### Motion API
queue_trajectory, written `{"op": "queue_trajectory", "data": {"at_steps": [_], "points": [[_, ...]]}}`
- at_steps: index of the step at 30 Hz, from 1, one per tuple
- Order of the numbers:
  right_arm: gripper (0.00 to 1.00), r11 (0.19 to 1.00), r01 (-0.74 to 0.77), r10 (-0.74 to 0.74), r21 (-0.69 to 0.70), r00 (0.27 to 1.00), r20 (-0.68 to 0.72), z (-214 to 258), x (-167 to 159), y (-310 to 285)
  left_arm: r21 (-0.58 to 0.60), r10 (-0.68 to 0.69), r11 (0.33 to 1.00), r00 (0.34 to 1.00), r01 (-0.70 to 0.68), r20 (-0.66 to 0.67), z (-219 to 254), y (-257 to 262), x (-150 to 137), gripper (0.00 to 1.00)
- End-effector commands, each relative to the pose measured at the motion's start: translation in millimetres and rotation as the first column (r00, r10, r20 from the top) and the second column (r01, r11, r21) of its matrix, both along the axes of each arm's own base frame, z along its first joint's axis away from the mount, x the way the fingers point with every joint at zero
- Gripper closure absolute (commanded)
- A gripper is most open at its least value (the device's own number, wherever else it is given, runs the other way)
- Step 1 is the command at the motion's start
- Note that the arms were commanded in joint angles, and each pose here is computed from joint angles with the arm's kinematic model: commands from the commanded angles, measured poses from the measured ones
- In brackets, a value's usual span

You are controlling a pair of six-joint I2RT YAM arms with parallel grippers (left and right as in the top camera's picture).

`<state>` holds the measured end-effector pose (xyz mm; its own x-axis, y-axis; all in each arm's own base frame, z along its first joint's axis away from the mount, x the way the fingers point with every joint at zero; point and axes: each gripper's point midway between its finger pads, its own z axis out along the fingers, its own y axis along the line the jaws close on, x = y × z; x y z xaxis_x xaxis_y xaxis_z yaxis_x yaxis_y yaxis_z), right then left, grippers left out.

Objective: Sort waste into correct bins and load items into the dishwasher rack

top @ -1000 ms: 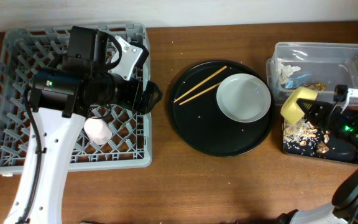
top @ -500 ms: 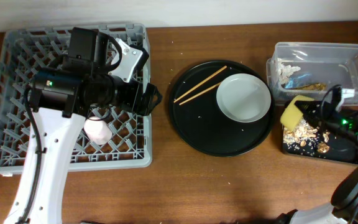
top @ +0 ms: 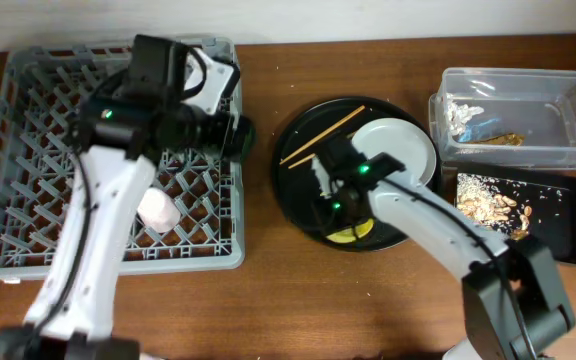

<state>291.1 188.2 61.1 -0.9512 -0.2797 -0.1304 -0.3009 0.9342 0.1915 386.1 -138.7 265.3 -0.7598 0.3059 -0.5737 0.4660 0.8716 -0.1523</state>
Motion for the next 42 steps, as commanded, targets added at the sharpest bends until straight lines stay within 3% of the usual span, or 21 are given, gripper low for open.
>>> {"op": "queue_trajectory", "data": {"at_steps": [1, 2, 4, 6, 7, 8, 11, 14, 18, 20, 23, 27, 28, 30, 32, 34, 36, 37, 38, 40, 42], "points": [[0.54, 0.963, 0.205, -0.232, 0.176, 0.961, 0.150, 91.4, 31.8, -49.2, 0.030, -0.073, 0.997, 0.996, 0.074, -0.047, -56.2, -28.9, 32.3, 0.11], [0.50, 0.928, 0.259, -0.313, 0.267, 0.933, 0.181, 121.4, 33.4, -72.5, 0.050, -0.163, 0.985, 0.987, 0.163, -0.016, -74.8, -55.5, 43.9, 0.19], [0.41, 0.892, 0.259, -0.358, 0.370, 0.905, 0.230, 156.1, 27.5, -99.8, 0.111, -0.324, 0.942, 0.945, 0.318, 0.044, -113.2, -105.9, 59.6, 0.25], [0.37, 0.885, 0.279, -0.371, 0.373, 0.906, 0.203, 160.2, 12.4, -108.8, 0.156, -0.383, 0.918, 0.917, 0.365, 0.111, -148.5, -142.9, 80.2, 0.28], [0.36, 0.886, 0.288, -0.371, 0.365, 0.910, 0.183, 157.0, 8.8, -109.2, 0.161, -0.407, 0.909, 0.903, 0.385, 0.140, -162.2, -156.3, 87.9, 0.35], [0.36, 0.890, 0.288, -0.364, 0.353, 0.916, 0.171, 153.3, 6.6, -109.9, 0.159, -0.419, 0.905, 0.893, 0.395, 0.167, -185.1, -172.0, 97.7, 0.47], [0.36, 0.890, 0.292, -0.364, 0.349, 0.917, 0.161, 151.2, 5.8, -109.9, 0.158, -0.421, 0.904, 0.891, 0.397, 0.170, -226.3, -180.8, 109.3, 0.49], [0.37, 0.892, 0.298, -0.366, 0.341, 0.917, 0.157, 150.0, 4.5, -111.2, 0.159, -0.423, 0.903, 0.894, 0.400, 0.150, -264.0, -182.9, 112.9, 0.58], [0.41, 0.896, 0.299, -0.362, 0.329, 0.920, 0.150, 148.1, 1.6, -112.2, 0.163, -0.429, 0.896, 0.900, 0.413, 0.077, -282.5, -177.3, 100.8, 1.00], [0.44, 0.896, 0.299, -0.362, 0.329, 0.920, 0.149, 148.0, 1.5, -112.2, 0.161, -0.421, 0.898, 0.906, 0.410, 0.036, -277.5, -172.8, 95.1, 1.00], [0.46, 0.896, 0.302, -0.361, 0.326, 0.922, 0.139, 147.0, -0.7, -112.2, 0.152, -0.360, 0.928, 0.926, 0.341, 0.116, -166.9, -161.8, 96.1, 1.00], [0.46, 0.896, 0.303, -0.361, 0.325, 0.923, 0.136, 146.6, -1.6, -112.2, 0.157, -0.066, 0.986, 0.994, 0.052, 0.090, -89.7, -94.9, 80.6, 1.00], [0.46, 0.896, 0.303, -0.361, 0.325, 0.923, 0.136, 146.6, -1.6, -112.2, 0.148, 0.107, 0.982, 0.993, -0.114, 0.055, -79.1, -54.5, 80.9, 1.00], [0.46, 0.896, 0.303, -0.361, 0.325, 0.923, 0.136, 146.6, -1.6, -112.2, 0.135, 0.340, 0.931, 0.940, -0.338, 0.014, -80.6, -0.9, 90.2, 1.00], [0.46, 0.896, 0.303, -0.361, 0.325, 0.923, 0.136, 146.6, -1.6, -112.2, 0.118, 0.559, 0.828, 0.823, -0.548, -0.097, -120.6, 50.6, 105.6, 1.00], [0.46, 0.896, 0.303, -0.361, 0.325, 0.923, 0.136, 146.6, -1.6, -112.2, 0.174, 0.537, 0.840, 0.833, -0.513, -0.137, -150.8, 48.7, 105.1, 0.99], [0.46, 0.896, 0.303, -0.361, 0.325, 0.923, 0.135, 146.7, -1.6, -112.2, 0.206, 0.525, 0.846, 0.836, -0.491, -0.162, -164.5, 48.1, 101.6, 0.83], [0.46, 0.896, 0.303, -0.361, 0.325, 0.923, 0.135, 146.7, -1.6, -112.2, 0.200, 0.518, 0.851, 0.840, -0.486, -0.161, -162.4, 46.8, 102.5, 0.69], [0.46, 0.896, 0.303, -0.361, 0.325, 0.923, 0.135, 146.7, -1.7, -112.2, 0.141, 0.423, 0.905, 0.885, -0.402, -0.192, -152.8, 29.1, 101.2, 0.63], [0.46, 0.896, 0.303, -0.361, 0.325, 0.923, 0.136, 146.6, -1.6, -112.2, -0.123, 0.184, 0.967, 0.943, -0.224, -0.277, -122.6, -32.7, 89.8, 0.55], [0.46, 0.896, 0.303, -0.361, 0.325, 0.923, 0.136, 146.6, -1.6, -112.2, -0.117, 0.053, 0.990, 0.970, -0.082, -0.236, -123.8, -57.6, 81.7, 0.55]]}}
